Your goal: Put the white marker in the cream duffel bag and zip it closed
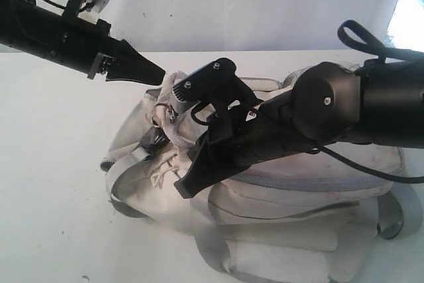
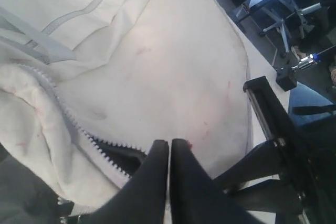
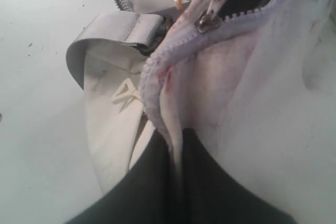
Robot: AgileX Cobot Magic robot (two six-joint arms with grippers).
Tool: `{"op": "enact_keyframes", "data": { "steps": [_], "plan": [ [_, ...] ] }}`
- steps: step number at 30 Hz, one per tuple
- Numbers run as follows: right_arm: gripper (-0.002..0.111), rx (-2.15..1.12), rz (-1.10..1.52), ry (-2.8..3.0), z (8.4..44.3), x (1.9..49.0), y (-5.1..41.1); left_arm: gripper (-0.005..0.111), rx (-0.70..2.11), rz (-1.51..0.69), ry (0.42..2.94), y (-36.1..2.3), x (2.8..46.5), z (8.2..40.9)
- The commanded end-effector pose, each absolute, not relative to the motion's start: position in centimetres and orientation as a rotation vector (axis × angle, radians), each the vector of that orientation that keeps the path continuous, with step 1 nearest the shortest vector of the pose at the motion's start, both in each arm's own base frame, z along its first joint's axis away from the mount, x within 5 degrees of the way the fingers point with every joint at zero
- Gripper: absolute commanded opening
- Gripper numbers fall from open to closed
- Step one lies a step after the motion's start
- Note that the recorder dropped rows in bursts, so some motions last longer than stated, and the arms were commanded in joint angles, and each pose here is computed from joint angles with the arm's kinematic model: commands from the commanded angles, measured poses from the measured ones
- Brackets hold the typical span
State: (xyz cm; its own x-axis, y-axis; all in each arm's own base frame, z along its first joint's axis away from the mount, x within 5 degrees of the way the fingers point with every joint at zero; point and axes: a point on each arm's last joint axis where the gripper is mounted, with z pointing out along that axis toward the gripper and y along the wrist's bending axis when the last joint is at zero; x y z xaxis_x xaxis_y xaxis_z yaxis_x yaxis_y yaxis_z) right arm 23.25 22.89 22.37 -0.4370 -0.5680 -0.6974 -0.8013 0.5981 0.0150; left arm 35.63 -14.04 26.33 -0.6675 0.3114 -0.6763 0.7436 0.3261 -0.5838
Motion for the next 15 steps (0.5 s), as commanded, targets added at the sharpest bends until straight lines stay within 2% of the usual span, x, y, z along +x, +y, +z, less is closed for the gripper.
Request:
{"op": "enact_keyframes", "data": {
  "steps": [1, 5, 9, 12, 15],
  "plan": [
    [0.0, -1.078, 0.452, 2.185, 22.1, 23.3, 22.5, 0.0, 0.902, -1.319, 2.121, -14.0, 35.6, 27.3],
    [0.0, -1.075, 0.45, 2.182, 22.1, 23.3, 22.5, 0.002, 1.109, -1.159, 2.152, -13.4, 35.2, 26.1],
    [0.0, -1.071, 0.454, 2.184, 22.1, 23.3, 22.6, 0.013, 1.194, -1.086, 2.178, -13.0, 35.1, 25.6],
    [0.0, -1.072, 0.46, 2.194, 22.1, 23.3, 22.6, 0.027, 1.103, -1.118, 2.201, -13.1, 35.3, 25.8],
    [0.0, -1.088, 0.47, 2.212, 22.0, 23.1, 22.5, 0.047, 0.809, -1.054, 2.273, -13.0, 36.8, 25.9]
  ]
}}
